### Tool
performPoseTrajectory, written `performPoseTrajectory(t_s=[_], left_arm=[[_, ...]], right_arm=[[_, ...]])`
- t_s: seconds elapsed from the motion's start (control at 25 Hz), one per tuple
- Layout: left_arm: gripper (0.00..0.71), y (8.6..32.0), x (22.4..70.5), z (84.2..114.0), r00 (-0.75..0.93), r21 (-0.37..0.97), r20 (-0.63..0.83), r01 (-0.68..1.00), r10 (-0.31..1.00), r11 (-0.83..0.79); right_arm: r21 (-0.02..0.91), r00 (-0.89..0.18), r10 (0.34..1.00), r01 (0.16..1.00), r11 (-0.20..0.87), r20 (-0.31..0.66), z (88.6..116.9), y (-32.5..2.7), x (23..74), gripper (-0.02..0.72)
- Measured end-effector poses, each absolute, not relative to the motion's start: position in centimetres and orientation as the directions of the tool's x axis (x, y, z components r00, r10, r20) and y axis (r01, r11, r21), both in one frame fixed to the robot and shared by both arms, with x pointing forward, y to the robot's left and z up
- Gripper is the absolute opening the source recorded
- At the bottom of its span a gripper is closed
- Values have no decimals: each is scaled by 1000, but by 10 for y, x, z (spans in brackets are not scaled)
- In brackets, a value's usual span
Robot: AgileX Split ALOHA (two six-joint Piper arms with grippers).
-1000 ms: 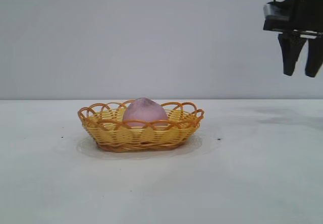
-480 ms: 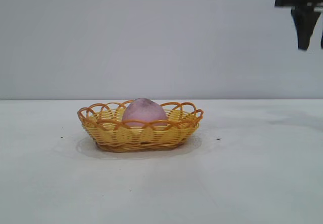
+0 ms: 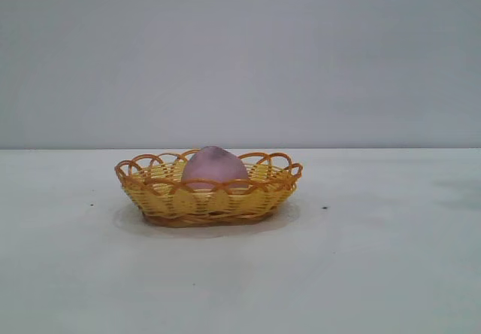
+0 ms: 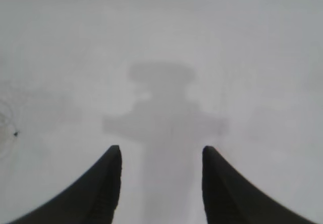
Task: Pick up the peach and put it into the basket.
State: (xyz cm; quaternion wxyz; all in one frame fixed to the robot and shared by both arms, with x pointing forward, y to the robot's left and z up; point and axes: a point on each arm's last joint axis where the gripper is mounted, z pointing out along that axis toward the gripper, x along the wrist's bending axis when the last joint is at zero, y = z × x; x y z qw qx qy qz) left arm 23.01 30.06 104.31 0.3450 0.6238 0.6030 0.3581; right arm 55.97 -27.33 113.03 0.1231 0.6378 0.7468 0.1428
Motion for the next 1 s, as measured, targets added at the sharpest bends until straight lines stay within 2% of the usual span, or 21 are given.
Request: performPoseTrajectory(t_s=[0.24,0.6,1.0], left_arm=[[420,301,230,1043,16,862,31,505,999,-35],[420,301,230,1043,16,862,31,505,999,-35],[420,301,230,1043,16,862,31,505,999,-35]], right_arm=[[400,-156,988,905,145,-5,1143,-278,498,293],[384,-156,988,911,147,-7,1123,-283,427,293],[510,-154,988,849,141,-17,1105,-290,331,293]])
